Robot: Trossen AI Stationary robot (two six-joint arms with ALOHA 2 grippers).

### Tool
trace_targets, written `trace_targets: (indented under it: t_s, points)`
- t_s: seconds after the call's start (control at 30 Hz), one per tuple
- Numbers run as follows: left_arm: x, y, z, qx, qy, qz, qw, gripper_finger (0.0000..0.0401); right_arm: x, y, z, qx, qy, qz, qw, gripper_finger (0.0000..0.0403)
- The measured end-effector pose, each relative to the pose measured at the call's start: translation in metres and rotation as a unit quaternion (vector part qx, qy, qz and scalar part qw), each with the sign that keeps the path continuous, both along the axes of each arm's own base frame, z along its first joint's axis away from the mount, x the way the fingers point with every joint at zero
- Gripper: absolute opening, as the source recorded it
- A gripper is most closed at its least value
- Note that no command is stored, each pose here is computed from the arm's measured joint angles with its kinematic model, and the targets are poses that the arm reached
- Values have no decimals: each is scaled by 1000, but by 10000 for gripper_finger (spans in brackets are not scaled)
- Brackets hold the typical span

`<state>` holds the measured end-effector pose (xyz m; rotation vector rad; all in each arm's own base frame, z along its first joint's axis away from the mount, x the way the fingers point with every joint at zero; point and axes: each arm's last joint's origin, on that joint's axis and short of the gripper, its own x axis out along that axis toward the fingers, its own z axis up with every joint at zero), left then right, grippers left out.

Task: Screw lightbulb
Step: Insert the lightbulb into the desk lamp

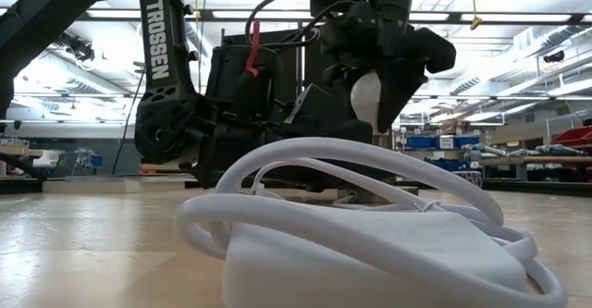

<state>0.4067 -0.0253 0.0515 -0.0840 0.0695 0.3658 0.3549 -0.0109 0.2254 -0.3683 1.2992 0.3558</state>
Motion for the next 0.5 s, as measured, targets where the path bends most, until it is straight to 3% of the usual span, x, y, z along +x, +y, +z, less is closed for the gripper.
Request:
trace_targets:
  t_s: [0.17, 0.33, 0.5]
  points:
    - [0, 0, 0, 0, 0, 2, 1000, 198, 2, 0, 0, 22, -3, -113, 993, 263]
    - [0, 0, 0, 0, -1, 3, 1000, 198, 2, -1, 0, 45, -1, -229, 972, 254]
    - [0, 0, 0, 1, 0, 4, 1000, 198, 2, -1, 0, 56, 0, -321, 946, 271]
